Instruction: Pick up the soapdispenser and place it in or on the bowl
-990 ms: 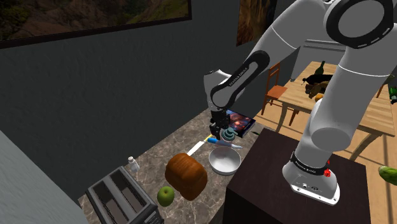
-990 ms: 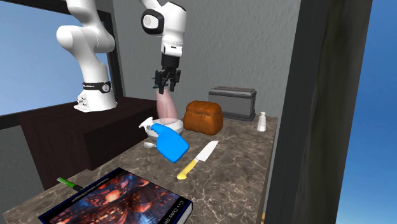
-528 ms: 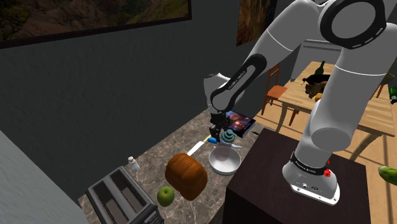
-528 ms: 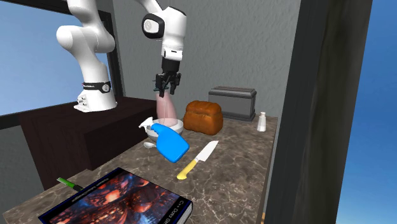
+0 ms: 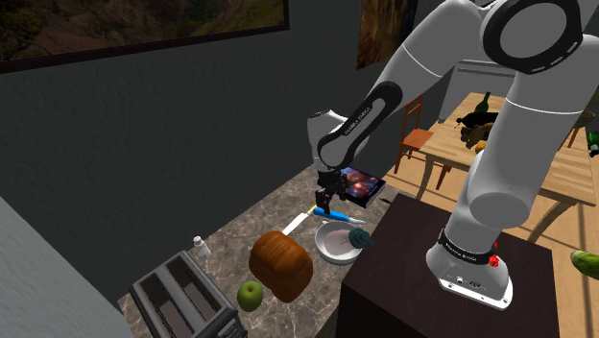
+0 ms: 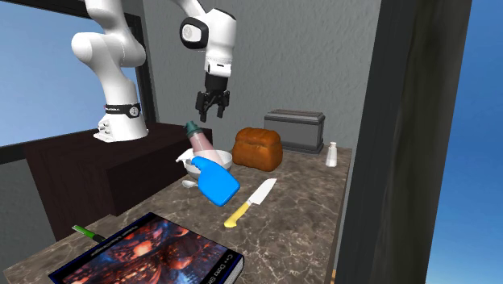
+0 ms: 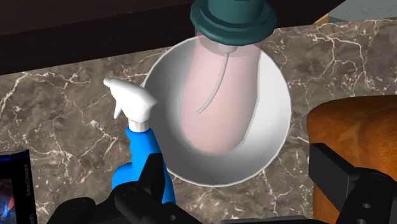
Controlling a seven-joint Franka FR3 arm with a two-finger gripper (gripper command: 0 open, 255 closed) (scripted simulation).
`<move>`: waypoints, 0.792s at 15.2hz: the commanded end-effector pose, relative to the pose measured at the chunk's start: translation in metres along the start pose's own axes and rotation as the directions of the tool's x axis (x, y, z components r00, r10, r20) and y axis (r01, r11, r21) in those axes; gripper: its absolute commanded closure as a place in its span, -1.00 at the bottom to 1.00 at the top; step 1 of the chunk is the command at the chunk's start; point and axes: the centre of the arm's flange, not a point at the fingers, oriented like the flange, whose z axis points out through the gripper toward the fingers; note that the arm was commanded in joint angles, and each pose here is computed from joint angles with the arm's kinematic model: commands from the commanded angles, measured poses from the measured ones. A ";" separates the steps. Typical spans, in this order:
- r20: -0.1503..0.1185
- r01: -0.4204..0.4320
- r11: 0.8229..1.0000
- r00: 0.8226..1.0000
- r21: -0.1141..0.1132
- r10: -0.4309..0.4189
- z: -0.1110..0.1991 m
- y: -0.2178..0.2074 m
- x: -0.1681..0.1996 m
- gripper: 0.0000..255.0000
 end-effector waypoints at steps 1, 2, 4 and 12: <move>0.000 0.000 1.000 1.000 0.000 0.000 0.000 0.000 0.000 -1.00; 0.000 0.000 1.000 1.000 0.000 0.000 -0.013 0.000 0.000 -1.00; 0.000 0.000 1.000 1.000 0.000 0.000 -0.040 0.000 0.000 -1.00; 0.000 0.000 1.000 1.000 0.000 0.000 -0.050 0.000 0.000 -1.00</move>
